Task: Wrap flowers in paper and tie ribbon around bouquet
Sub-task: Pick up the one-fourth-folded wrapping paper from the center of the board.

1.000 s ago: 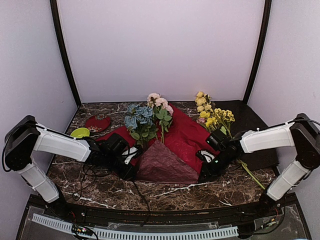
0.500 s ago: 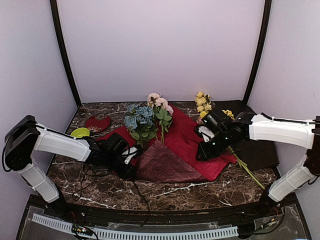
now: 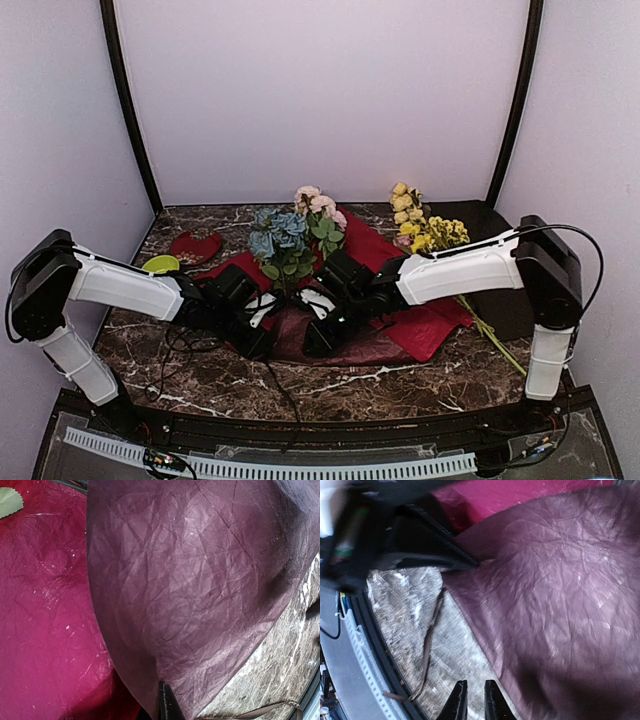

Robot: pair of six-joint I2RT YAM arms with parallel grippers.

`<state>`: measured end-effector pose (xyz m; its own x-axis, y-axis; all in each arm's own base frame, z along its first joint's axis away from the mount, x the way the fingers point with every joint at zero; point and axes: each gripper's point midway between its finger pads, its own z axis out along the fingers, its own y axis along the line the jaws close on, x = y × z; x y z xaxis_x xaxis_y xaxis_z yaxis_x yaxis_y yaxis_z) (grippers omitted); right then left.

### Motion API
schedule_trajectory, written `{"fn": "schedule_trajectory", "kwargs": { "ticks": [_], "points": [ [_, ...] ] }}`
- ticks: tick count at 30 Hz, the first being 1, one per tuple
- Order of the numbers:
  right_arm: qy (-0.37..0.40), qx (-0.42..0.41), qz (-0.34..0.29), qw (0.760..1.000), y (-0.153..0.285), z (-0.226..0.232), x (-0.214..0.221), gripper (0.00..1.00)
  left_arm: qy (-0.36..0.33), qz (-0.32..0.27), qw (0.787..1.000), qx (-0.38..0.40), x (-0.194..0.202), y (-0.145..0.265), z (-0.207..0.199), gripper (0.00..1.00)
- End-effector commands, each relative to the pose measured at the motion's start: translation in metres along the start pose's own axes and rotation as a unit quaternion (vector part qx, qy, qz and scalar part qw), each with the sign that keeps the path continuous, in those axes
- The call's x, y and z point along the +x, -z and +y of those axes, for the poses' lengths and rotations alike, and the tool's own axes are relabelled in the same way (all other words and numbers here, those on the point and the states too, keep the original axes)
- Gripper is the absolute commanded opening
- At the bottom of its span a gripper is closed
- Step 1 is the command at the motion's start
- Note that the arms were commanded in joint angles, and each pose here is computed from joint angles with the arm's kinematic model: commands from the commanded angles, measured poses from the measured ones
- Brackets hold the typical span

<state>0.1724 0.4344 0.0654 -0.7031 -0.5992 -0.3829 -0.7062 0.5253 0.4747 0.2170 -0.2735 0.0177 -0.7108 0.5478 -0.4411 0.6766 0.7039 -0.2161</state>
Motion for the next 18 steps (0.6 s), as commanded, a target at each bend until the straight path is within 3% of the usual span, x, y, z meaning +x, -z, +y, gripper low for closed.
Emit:
{"fn": "schedule_trajectory", "kwargs": {
  "ticks": [1, 5, 9, 12, 18],
  "points": [
    [-0.013, -0.009, -0.011, 1.000, -0.015, -0.014, -0.012, 0.11, 0.009, 0.042, 0.999, -0.026, 0.022, 0.000, 0.011, 0.00],
    [-0.053, 0.030, 0.029, 0.998, -0.033, -0.050, 0.015, 0.09, 0.012, 0.034, 0.999, -0.018, 0.019, 0.004, 0.008, 0.04],
    [-0.066, 0.026, 0.045, 0.996, -0.039, -0.054, 0.029, 0.09, 0.028, -0.013, 1.000, 0.000, -0.002, 0.023, -0.002, 0.38],
    [-0.069, 0.021, 0.049, 0.996, -0.040, -0.053, 0.032, 0.08, 0.061, -0.065, 0.996, 0.011, -0.023, 0.049, -0.005, 0.53],
    [-0.068, 0.019, 0.050, 0.996, -0.038, -0.051, 0.031, 0.08, 0.253, -0.067, 0.965, -0.017, -0.004, 0.072, 0.042, 0.57]
  ]
}}
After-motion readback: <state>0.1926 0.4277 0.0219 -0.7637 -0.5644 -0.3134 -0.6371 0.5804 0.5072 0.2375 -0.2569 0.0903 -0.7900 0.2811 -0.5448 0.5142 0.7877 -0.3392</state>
